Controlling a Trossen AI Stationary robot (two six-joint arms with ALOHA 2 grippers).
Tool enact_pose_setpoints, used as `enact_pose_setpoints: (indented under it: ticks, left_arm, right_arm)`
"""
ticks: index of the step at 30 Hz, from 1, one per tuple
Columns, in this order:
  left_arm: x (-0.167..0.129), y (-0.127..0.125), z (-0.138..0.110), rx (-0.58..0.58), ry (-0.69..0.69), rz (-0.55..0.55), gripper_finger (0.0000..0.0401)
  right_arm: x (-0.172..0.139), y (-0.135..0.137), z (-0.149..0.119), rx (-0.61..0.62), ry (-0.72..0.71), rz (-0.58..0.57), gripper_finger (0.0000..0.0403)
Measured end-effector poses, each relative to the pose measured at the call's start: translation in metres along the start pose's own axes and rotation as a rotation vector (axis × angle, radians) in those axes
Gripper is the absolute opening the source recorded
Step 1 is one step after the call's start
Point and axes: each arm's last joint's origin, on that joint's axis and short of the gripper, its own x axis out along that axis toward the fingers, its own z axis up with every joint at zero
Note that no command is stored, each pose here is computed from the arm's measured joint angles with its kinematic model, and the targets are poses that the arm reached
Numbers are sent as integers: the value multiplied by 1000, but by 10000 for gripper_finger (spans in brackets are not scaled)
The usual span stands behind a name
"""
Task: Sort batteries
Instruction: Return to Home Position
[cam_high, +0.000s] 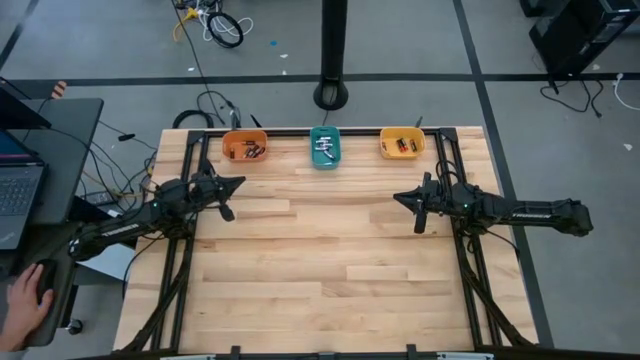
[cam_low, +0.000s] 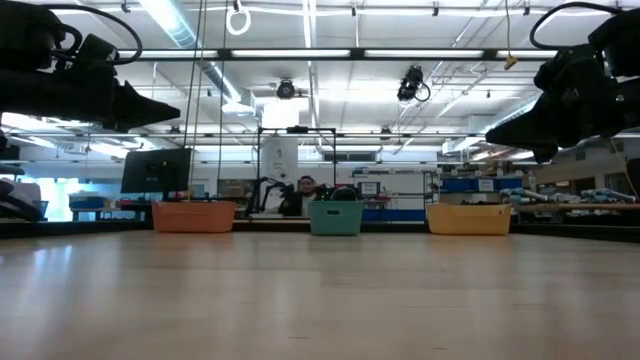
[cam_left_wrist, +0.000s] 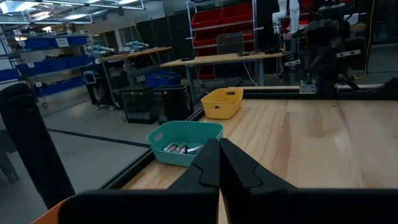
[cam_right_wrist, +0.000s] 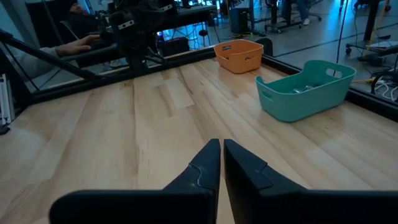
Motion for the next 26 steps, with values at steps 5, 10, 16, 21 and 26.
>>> enact_pose_setpoints:
  ticks: [5,10,16,21,26]
  left_arm:
    - [0,0,0,0,0,0,6]
    - [0,0,0,0,0,0,6]
    - [0,0,0,0,0,0,6]
    - [0,0,0,0,0,0,6]
    - [0,0,0,0,0,0,6]
  right_arm:
    - [0,0,0,0,0,0,27]
    - [0,0,0,0,0,0,29]
    - [0,0,0,0,0,0,34]
    - [0,0,0,0,0,0,32]
    - [0,0,0,0,0,0,28]
